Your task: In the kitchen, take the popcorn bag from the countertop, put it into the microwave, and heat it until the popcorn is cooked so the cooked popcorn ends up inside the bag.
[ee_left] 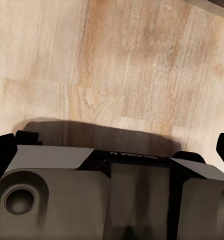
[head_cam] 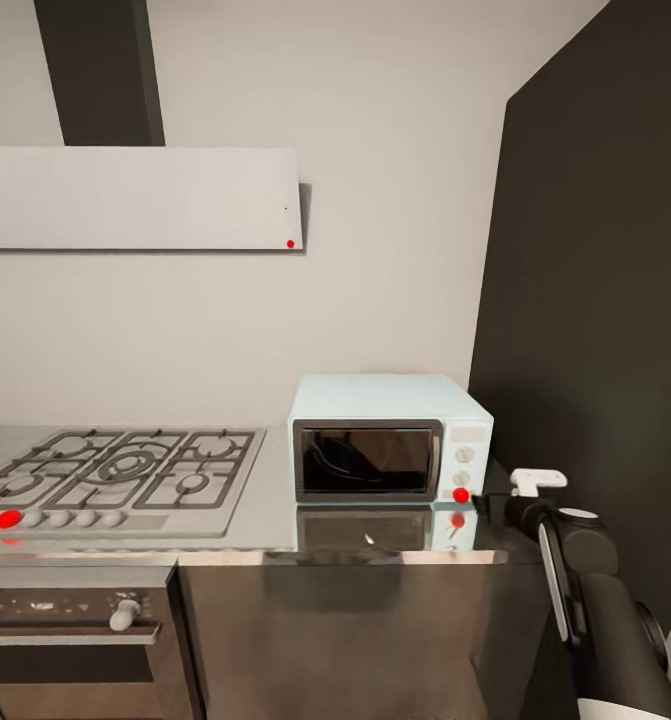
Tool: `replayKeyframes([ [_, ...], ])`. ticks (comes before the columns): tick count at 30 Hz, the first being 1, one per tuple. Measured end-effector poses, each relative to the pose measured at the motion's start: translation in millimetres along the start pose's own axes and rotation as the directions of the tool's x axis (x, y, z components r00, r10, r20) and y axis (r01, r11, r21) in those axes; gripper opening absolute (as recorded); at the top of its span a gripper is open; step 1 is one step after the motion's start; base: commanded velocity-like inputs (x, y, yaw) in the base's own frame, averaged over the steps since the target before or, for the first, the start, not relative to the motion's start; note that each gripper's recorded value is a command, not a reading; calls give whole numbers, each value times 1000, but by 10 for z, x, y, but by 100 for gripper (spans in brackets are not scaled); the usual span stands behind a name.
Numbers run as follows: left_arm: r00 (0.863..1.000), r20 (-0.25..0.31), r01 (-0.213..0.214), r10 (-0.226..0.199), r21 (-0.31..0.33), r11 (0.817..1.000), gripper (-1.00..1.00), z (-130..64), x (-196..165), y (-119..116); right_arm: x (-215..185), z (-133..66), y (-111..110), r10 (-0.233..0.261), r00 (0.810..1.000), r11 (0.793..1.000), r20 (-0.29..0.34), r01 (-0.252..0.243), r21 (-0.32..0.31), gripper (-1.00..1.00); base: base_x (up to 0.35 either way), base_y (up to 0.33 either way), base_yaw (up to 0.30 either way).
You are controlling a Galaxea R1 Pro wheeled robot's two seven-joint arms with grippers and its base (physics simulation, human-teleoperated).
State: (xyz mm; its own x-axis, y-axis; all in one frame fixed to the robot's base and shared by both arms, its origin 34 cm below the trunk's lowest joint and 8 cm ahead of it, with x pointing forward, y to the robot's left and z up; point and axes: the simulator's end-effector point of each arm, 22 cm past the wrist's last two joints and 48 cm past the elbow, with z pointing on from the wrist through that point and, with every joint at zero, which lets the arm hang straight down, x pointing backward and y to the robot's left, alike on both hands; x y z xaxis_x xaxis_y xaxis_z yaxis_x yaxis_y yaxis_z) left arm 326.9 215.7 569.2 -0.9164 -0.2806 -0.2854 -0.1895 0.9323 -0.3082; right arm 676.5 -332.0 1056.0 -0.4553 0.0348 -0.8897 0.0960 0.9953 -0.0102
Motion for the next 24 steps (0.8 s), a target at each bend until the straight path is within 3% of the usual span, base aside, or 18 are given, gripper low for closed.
replayKeyframes([
  [5,1000,1,0,0,0,1000,100,0,-3,0,25,16,49,-4,1000,1000,-7,3,-19,100,22,-14,0],
  [16,1000,-3,-12,12,-1,1000,100,-4,5,9,-56,20,79,-15,999,999,34,17,-40,100,224,-149,0],
  [24,1000,-2,-9,9,-1,1000,100,-2,2,11,233,172,149,-11,999,998,-40,9,-57,100,29,-20,0],
])
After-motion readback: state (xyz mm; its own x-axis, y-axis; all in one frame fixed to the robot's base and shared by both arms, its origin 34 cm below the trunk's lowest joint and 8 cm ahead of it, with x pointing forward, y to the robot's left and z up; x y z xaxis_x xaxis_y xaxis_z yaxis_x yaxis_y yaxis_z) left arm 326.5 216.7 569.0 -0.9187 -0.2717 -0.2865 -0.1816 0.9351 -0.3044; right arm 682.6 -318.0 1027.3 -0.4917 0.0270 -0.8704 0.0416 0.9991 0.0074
